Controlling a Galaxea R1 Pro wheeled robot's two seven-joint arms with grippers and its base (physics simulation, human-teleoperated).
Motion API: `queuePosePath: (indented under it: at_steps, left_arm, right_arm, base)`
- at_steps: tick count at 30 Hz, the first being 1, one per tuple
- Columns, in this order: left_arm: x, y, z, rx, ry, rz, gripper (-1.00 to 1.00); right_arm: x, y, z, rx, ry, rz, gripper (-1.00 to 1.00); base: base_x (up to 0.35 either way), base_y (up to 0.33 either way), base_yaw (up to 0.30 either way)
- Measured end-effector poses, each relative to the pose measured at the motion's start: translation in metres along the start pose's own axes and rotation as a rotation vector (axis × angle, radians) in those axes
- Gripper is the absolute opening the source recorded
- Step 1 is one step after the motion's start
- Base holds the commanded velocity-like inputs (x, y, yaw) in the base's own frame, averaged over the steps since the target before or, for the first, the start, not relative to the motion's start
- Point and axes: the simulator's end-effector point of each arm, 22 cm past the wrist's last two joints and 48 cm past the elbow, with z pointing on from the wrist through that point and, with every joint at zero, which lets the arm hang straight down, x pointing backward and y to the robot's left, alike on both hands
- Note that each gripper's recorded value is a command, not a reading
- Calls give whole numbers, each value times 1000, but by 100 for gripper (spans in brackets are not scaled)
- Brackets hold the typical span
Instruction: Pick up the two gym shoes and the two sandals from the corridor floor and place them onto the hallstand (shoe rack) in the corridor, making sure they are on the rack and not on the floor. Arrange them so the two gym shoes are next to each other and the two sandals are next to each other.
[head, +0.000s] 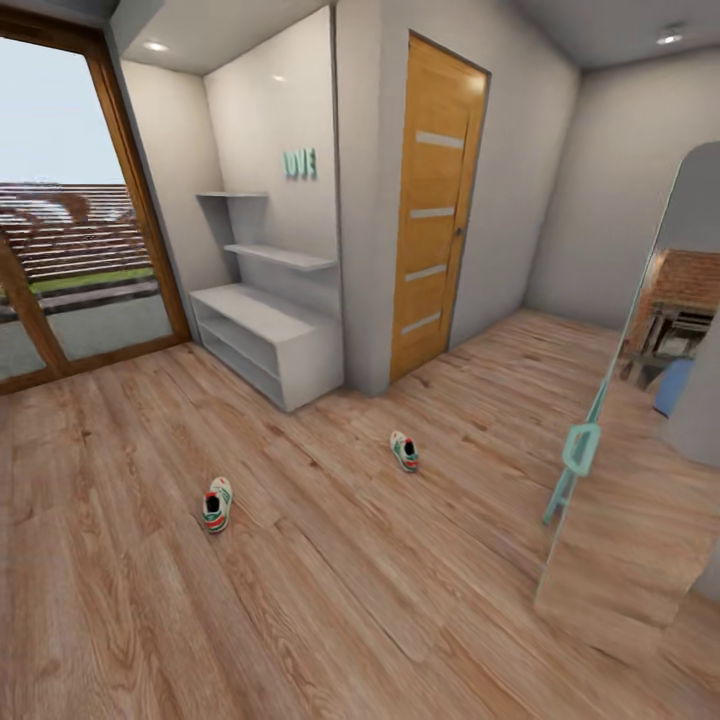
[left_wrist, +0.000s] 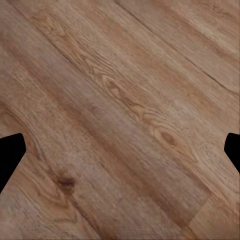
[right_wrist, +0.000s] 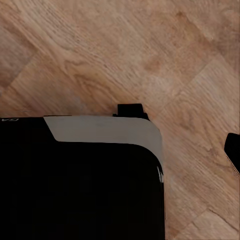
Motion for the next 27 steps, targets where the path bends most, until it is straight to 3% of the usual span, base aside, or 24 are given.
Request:
queuePosePath:
  at_steps: [10, 27]
  left_arm:
    - [0, 0, 0, 0, 0, 0, 100]
    - [-1, 0, 0, 0, -1, 0, 100]
  right_arm:
    - [0, -1, 0, 1, 0, 0, 100]
    - [-1, -2, 0, 3, -2, -1, 100]
  base:
    - [315, 125, 286]
    - [342, 7, -8]
